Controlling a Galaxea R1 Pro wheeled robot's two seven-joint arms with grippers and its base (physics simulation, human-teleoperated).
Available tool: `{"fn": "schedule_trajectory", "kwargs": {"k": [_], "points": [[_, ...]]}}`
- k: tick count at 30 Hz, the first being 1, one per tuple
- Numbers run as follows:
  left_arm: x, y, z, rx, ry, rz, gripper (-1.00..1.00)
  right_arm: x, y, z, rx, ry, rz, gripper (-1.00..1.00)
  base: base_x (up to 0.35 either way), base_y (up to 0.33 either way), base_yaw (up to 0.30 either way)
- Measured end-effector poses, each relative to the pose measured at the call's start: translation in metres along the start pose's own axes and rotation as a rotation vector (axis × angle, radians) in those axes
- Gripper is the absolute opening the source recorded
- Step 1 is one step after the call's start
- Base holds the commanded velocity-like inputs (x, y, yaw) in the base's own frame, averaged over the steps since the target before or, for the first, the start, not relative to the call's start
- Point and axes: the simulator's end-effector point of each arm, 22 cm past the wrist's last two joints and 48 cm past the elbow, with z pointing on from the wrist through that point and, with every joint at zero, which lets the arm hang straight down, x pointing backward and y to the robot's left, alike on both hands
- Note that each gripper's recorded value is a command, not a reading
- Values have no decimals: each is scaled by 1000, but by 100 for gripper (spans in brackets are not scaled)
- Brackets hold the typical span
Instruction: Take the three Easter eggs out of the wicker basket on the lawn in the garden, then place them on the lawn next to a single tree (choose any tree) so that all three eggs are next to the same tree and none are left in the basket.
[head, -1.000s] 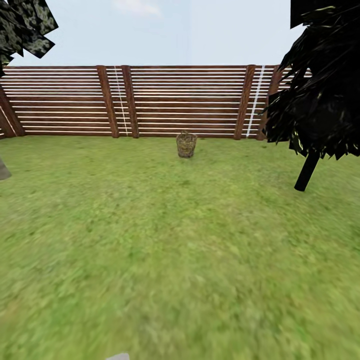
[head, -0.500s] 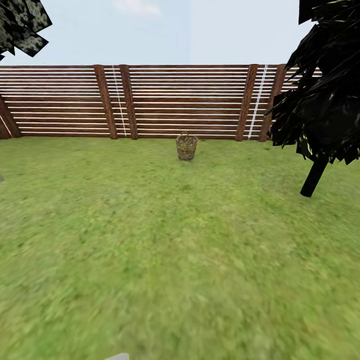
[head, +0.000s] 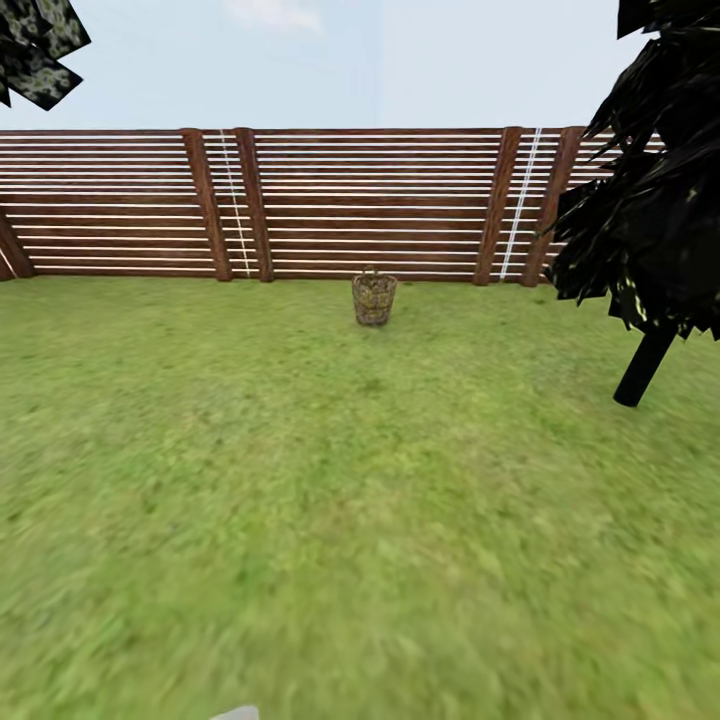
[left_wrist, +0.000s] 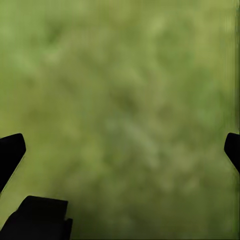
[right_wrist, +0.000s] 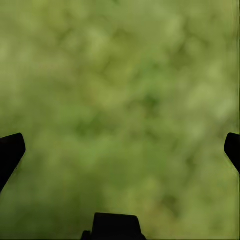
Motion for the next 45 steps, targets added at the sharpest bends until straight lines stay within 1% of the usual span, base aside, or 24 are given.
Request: {"fn": "schedule_trajectory", "kwargs": {"k": [18, 35, 45], "points": [[0, 0, 0, 0, 0, 0, 100, 0, -4, 0, 6, 0, -5, 100, 321, 0, 0], [0, 0, 0, 1, -1, 0, 100, -1, -2, 0, 0, -1, -3, 100, 321, -1, 0], [0, 0, 0, 1, -1, 0, 100, 0, -2, 0, 2, -1, -3, 100, 303, -115, 0]]}}
